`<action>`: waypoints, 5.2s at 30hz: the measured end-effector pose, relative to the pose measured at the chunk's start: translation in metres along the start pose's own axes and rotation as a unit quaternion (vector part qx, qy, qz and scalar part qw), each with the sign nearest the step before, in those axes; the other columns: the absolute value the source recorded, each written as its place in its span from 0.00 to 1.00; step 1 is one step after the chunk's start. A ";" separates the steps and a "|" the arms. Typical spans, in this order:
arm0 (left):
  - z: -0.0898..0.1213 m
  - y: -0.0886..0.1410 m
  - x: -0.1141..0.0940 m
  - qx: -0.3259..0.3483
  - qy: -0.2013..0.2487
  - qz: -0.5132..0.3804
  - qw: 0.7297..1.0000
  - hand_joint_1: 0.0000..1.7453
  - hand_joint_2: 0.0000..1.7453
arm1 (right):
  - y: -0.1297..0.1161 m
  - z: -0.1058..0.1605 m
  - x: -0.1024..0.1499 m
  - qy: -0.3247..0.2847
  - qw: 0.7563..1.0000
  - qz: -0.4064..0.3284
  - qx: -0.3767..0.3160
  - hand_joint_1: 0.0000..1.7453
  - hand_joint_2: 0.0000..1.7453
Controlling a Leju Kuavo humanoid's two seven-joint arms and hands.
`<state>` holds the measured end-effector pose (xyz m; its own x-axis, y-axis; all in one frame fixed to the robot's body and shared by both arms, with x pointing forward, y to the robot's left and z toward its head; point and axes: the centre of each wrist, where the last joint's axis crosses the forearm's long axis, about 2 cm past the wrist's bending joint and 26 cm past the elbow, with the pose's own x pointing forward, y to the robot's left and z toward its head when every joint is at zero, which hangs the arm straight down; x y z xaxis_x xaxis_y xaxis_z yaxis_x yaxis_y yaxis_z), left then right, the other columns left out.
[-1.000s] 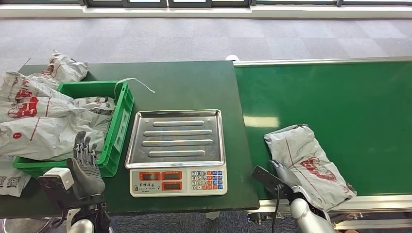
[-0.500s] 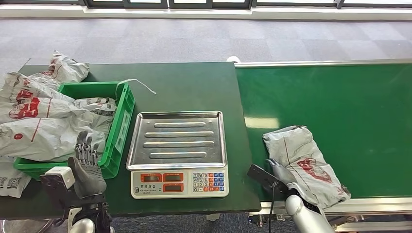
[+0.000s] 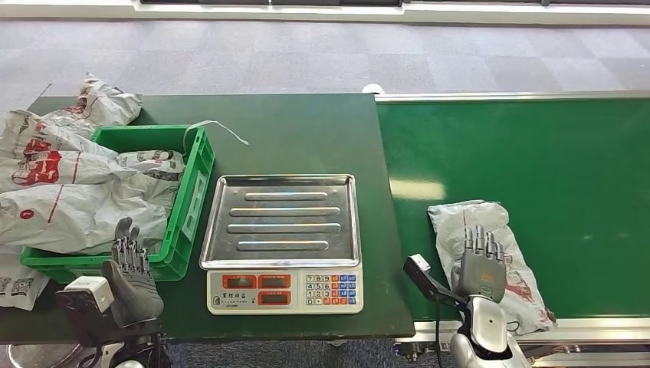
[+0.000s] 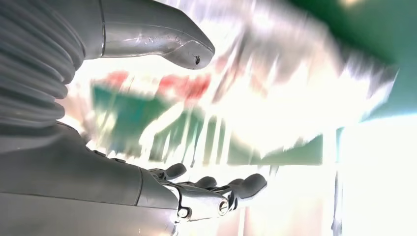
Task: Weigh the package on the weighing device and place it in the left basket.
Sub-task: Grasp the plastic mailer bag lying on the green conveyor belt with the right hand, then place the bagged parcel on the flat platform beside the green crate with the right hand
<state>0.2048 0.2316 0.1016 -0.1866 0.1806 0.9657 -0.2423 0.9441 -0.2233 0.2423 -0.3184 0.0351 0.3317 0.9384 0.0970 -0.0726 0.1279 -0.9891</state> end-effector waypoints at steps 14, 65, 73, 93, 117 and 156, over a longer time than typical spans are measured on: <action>-0.001 0.001 0.002 0.011 -0.004 0.008 1.000 0.00 0.00 | -0.018 0.033 -0.027 0.049 0.994 -0.029 -0.097 0.00 1.00; -0.005 0.002 -0.008 -0.001 0.031 0.022 0.999 0.00 0.00 | 0.048 0.006 -0.003 0.032 0.951 -0.208 0.226 1.00 1.00; -0.002 0.003 -0.009 0.000 0.033 0.021 0.999 0.00 0.00 | 0.047 0.007 0.000 0.027 0.953 -0.202 0.224 1.00 1.00; 0.009 0.000 -0.004 0.006 0.014 0.023 1.000 0.00 0.00 | -0.089 0.005 -0.022 -0.062 0.977 -0.125 -0.160 1.00 1.00; -0.004 -0.006 -0.008 -0.008 0.005 0.041 0.999 0.00 0.00 | -0.146 -0.026 -0.020 -0.155 0.947 -0.063 -0.275 1.00 1.00; -0.028 -0.026 -0.007 -0.026 -0.003 0.080 0.996 0.00 0.00 | -0.092 0.012 0.240 -0.455 0.847 -0.273 0.031 0.00 1.00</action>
<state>0.2393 0.2141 0.1047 -0.2238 0.3287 0.9176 -0.1586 0.9166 -0.3670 0.3177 -0.1008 0.1511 -0.5292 0.5882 0.6114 -0.2015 0.6129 -0.7640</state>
